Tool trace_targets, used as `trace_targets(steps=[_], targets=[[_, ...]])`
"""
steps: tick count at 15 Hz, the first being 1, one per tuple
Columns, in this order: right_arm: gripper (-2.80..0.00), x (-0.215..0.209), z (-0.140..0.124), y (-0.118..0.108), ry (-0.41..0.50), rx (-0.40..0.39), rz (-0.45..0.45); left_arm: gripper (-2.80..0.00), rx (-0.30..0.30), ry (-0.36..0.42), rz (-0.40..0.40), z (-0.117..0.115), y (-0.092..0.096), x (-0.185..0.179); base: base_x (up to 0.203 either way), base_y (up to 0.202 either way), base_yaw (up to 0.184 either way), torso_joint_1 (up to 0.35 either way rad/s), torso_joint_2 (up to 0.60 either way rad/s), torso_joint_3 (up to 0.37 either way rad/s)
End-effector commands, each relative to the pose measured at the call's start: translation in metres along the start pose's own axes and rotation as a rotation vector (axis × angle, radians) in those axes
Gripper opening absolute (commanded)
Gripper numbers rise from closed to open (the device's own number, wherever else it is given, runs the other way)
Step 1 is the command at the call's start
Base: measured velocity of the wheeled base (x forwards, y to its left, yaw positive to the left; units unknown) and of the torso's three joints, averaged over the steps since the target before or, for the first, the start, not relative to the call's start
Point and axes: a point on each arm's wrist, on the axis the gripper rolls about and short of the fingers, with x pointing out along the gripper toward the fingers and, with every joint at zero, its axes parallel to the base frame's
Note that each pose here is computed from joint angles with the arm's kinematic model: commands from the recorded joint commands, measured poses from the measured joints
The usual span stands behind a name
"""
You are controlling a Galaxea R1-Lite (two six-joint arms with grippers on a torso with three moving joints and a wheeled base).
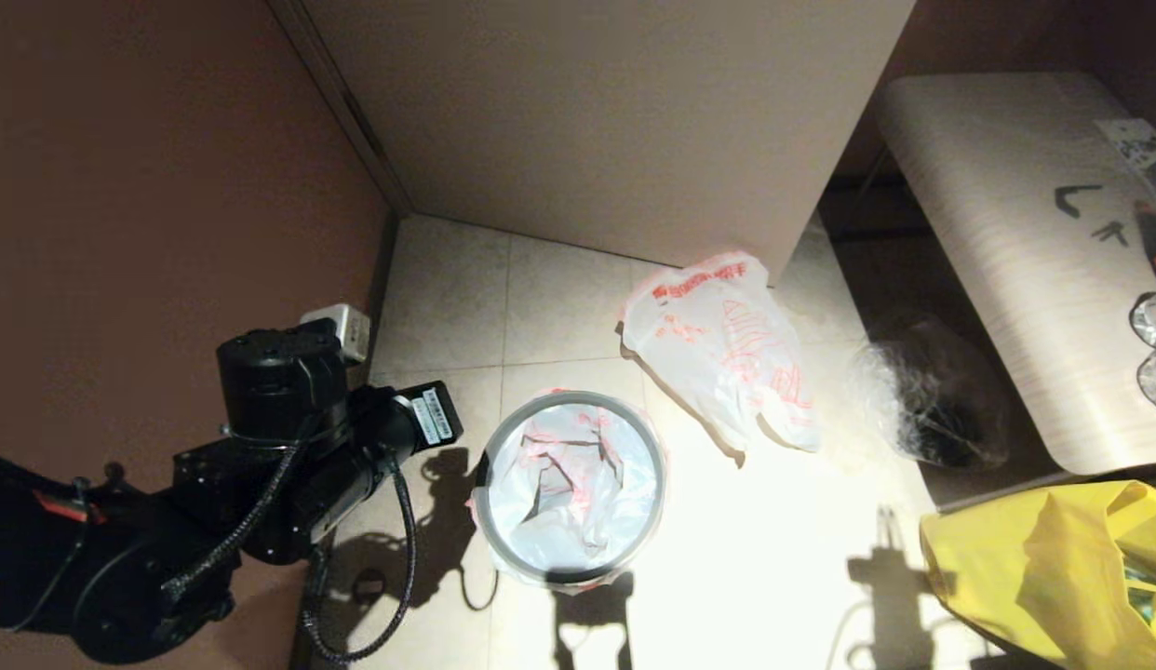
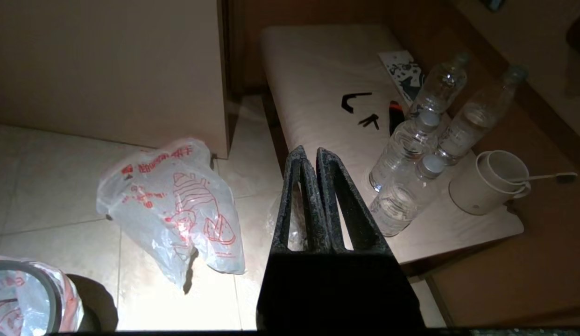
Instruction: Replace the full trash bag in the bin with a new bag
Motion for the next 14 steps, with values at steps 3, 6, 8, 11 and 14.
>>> trace_targets(steps=[3,6,8,11,14], targets=[[-2.8,-0.033,-0.007,-0.01,-0.067,0.007,-0.032,-2.8,0.006,0.01,0.007,-0.019,0.001,0.012,0.0,0.0,0.0,0.0,0.0,0.0],[-2.8,-0.053,-0.007,-0.012,-0.118,-0.009,-0.1,-2.8,0.004,0.002,0.008,-0.018,0.001,0.012,0.0,0.0,0.0,0.0,0.0,0.0],[-2.8,-0.069,-0.012,-0.013,-0.133,-0.017,-0.106,-2.8,-0.003,-0.014,0.014,-0.014,0.003,0.011,0.0,0.0,0.0,0.0,0.0,0.0],[-2.8,-0.082,-0.038,-0.011,-0.073,-0.027,-0.086,-2.8,-0.014,-0.05,0.009,-0.003,0.004,0.003,0.0,0.0,0.0,0.0,0.0,0.0],[-2.8,-0.075,-0.079,-0.007,0.048,-0.034,-0.056,-2.8,0.011,-0.093,0.017,0.007,0.006,-0.011,0.0,0.0,0.0,0.0,0.0,0.0]])
